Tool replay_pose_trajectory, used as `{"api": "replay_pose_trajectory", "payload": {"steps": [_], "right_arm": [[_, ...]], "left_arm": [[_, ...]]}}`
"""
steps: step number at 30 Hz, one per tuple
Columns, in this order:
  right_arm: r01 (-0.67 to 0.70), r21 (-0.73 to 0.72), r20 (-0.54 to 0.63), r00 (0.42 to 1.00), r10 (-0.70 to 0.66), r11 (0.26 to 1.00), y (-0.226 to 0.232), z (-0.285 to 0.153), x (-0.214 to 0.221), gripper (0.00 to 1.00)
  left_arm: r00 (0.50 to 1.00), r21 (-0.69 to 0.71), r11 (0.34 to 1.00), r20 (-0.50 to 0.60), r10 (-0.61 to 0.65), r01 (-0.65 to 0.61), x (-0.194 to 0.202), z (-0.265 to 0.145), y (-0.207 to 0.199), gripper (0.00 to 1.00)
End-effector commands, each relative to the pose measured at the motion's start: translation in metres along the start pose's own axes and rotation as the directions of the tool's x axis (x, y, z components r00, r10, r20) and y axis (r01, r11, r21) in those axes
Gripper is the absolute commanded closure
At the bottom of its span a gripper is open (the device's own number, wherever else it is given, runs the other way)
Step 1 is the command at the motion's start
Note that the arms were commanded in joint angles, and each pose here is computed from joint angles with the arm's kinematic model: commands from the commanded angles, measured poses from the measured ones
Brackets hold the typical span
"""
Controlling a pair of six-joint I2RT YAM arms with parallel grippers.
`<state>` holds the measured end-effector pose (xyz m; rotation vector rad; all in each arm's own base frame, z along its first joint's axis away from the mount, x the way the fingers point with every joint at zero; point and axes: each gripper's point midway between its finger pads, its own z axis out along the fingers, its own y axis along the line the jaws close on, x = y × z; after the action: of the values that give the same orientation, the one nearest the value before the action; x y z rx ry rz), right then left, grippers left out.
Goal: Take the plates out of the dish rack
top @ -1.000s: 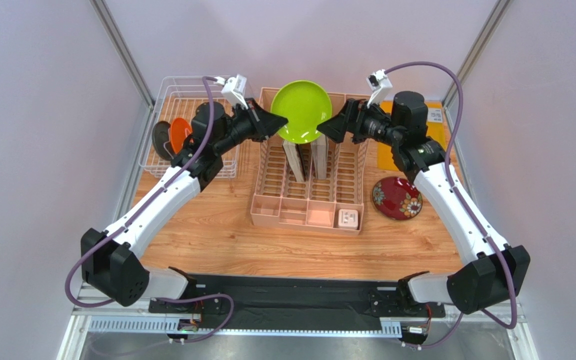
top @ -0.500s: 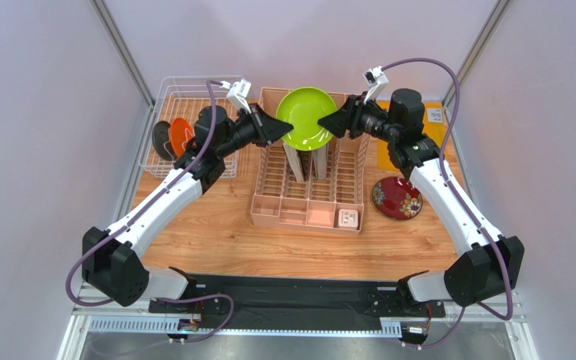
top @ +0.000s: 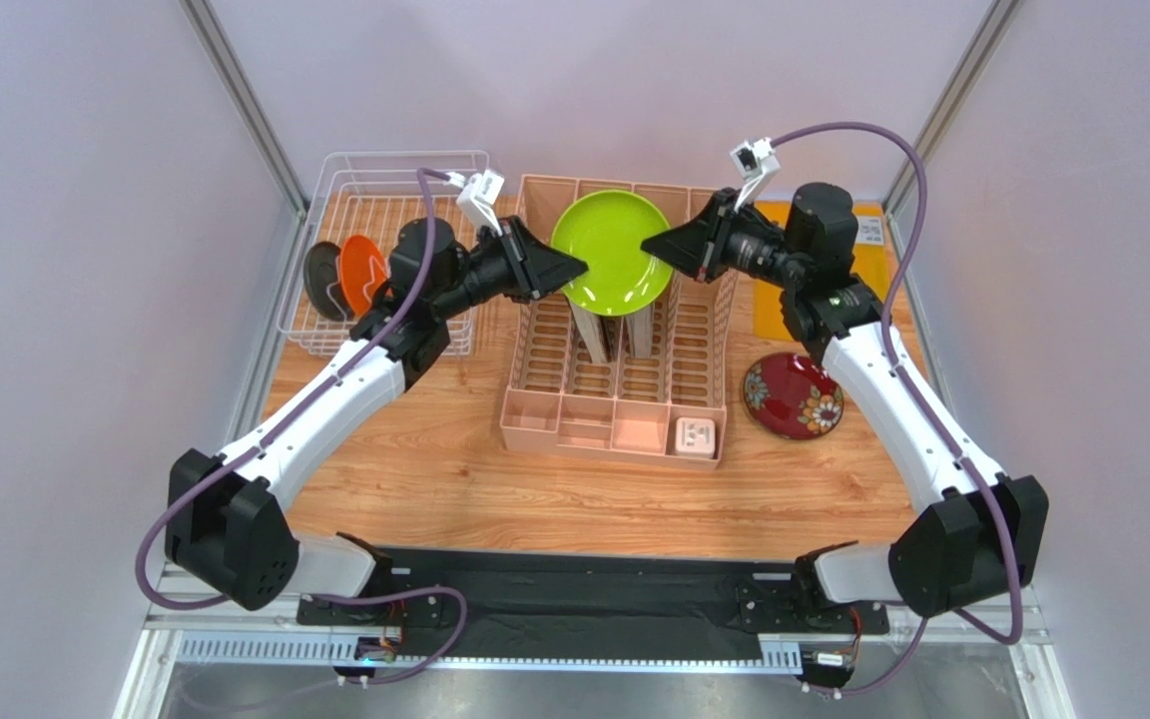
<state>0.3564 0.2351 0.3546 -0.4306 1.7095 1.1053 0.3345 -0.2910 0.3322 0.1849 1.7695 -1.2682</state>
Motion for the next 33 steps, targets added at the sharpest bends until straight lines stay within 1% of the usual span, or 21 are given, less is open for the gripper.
{"api": "replay_pose_trajectory", "payload": {"steps": [1,2,3,5,7,8,10,11,12,13,14,16,17,18,20,21,22,23,26,31,33], "right_arm": [[0.030,0.106,0.038,0.999,-0.034,0.994,0.004,-0.019,-0.001,1.00],[0.027,0.144,0.044,0.998,-0.034,0.989,0.001,-0.025,-0.001,1.00],[0.016,0.229,0.063,0.998,-0.031,0.973,-0.006,-0.039,-0.005,1.00],[0.020,0.310,0.077,0.996,-0.046,0.951,-0.014,-0.057,-0.011,1.00],[0.010,0.422,0.101,0.993,-0.058,0.907,-0.021,-0.085,-0.016,1.00],[0.010,0.467,0.108,0.992,-0.068,0.884,-0.027,-0.098,-0.019,1.00],[-0.006,0.572,0.122,0.990,-0.078,0.820,-0.033,-0.126,-0.019,1.00],[-0.017,0.618,0.126,0.989,-0.078,0.786,-0.039,-0.138,-0.018,1.00],[-0.039,0.696,0.122,0.990,-0.065,0.717,-0.048,-0.159,-0.012,1.00],[-0.058,0.738,0.129,0.990,-0.055,0.672,-0.053,-0.171,-0.009,1.00],[-0.072,0.767,0.129,0.991,-0.043,0.637,-0.058,-0.181,-0.004,1.00],[-0.112,0.822,0.138,0.990,-0.003,0.558,-0.064,-0.204,0.014,1.00],[-0.132,0.843,0.150,0.989,0.008,0.521,-0.069,-0.215,0.019,1.00],[-0.164,0.871,0.172,0.985,0.025,0.463,-0.071,-0.230,0.026,1.00],[-0.203,0.901,0.198,0.979,0.054,0.382,-0.084,-0.248,0.041,1.00],[-0.221,0.912,0.211,0.975,0.065,0.346,-0.088,-0.256,0.047,1.00],[-0.246,0.915,0.232,0.969,0.081,0.320,-0.093,-0.259,0.052,1.00],[-0.270,0.925,0.254,0.962,0.096,0.267,-0.103,-0.270,0.059,1.00],[-0.314,0.929,0.291,0.947,0.137,0.195,-0.122,-0.280,0.075,1.00],[-0.396,0.894,0.347,0.908,0.233,0.212,-0.153,-0.270,0.096,1.00],[-0.424,0.872,0.354,0.892,0.281,0.244,-0.165,-0.260,0.106,1.00]], "left_arm": [[0.995,0.050,0.994,0.017,0.097,-0.098,-0.004,0.002,-0.014,0.61],[0.994,0.023,0.994,0.017,0.104,-0.105,-0.003,0.001,-0.009,0.51],[0.992,0.010,0.992,0.026,0.125,-0.126,-0.006,-0.002,-0.009,0.31],[0.981,-0.060,0.980,0.034,0.191,-0.188,-0.010,-0.008,0.002,0.22],[0.967,-0.104,0.964,0.053,0.249,-0.243,-0.018,-0.018,0.002,0.20],[0.953,-0.175,0.943,0.053,0.297,-0.284,-0.022,-0.024,0.013,0.19],[0.931,-0.241,0.913,0.079,0.357,-0.329,-0.034,-0.038,0.015,0.17],[0.913,-0.324,0.875,0.072,0.402,-0.360,-0.039,-0.047,0.028,0.15],[0.895,-0.366,0.850,0.086,0.437,-0.380,-0.047,-0.058,0.028,0.13],[0.884,-0.412,0.824,0.086,0.460,-0.389,-0.052,-0.065,0.034,0.11],[0.872,-0.495,0.780,0.086,0.483,-0.383,-0.058,-0.077,0.046,0.11],[0.829,-0.565,0.711,0.081,0.553,-0.419,-0.069,-0.096,0.050,0.06],[0.819,-0.639,0.654,0.064,0.570,-0.405,-0.072,-0.109,0.064,0.04],[0.801,-0.675,0.611,0.051,0.597,-0.413,-0.076,-0.119,0.068,0.01],[0.791,-0.737,0.537,0.007,0.612,-0.409,-0.075,-0.134,0.084,0.00],[0.794,-0.756,0.521,0.003,0.608,-0.396,-0.076,-0.140,0.091,0.00],[0.799,-0.763,0.516,0.001,0.601,-0.388,-0.075,-0.144,0.096,0.00],[0.808,-0.762,0.520,-0.007,0.589,-0.385,-0.071,-0.144,0.102,0.00],[0.832,-0.773,0.536,0.017,0.555,-0.341,-0.069,-0.150,0.116,0.00],[0.855,-0.778,0.544,0.016,0.518,-0.315,-0.064,-0.146,0.130,0.00],[0.873,-0.780,0.551,0.011,0.488,-0.298,-0.061,-0.146,0.138,0.00]]}}
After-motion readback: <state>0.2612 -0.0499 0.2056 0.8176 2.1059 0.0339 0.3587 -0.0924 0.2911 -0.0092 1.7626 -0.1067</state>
